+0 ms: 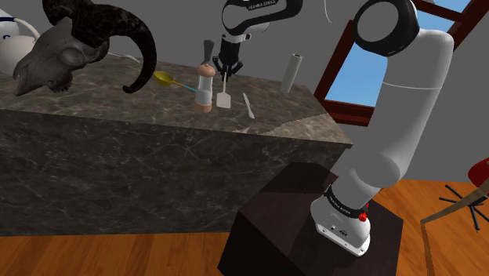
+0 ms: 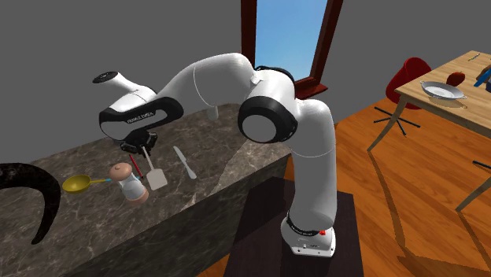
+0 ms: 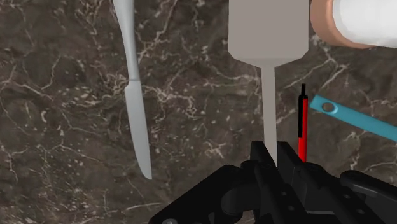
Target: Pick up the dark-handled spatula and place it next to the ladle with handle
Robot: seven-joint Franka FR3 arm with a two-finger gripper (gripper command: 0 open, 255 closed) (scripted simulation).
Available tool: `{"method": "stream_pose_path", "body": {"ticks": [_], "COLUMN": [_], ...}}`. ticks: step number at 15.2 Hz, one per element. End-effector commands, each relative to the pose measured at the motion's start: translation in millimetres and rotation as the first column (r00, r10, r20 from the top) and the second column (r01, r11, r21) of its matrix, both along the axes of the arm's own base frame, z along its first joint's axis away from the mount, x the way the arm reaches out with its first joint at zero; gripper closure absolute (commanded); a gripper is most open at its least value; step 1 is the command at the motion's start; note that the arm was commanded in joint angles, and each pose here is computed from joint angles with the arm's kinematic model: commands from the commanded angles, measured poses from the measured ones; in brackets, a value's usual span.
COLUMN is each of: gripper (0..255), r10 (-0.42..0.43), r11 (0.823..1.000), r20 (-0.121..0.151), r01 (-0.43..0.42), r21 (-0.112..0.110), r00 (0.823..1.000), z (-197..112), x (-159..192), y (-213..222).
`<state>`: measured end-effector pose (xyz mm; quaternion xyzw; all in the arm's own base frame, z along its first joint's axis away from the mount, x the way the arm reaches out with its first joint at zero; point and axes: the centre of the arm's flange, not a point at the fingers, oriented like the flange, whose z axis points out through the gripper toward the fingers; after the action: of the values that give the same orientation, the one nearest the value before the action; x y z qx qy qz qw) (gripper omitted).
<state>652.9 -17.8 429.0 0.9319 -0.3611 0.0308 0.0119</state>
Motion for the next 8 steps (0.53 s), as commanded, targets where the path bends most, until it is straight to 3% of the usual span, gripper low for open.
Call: {"method": "stream_pose_path", "body": {"ticks": [1,8], "gripper": [255,255], "r10": [0.0,0.0], "r11": [1.0,1.0], "r20": [0.001,0.001], "r01": [0.0,0.0], "r21": [0.0,0.0], "r00": [1.0,1.0], "z": [-12,-49], "x": [0,0], "y": [0,0]}}
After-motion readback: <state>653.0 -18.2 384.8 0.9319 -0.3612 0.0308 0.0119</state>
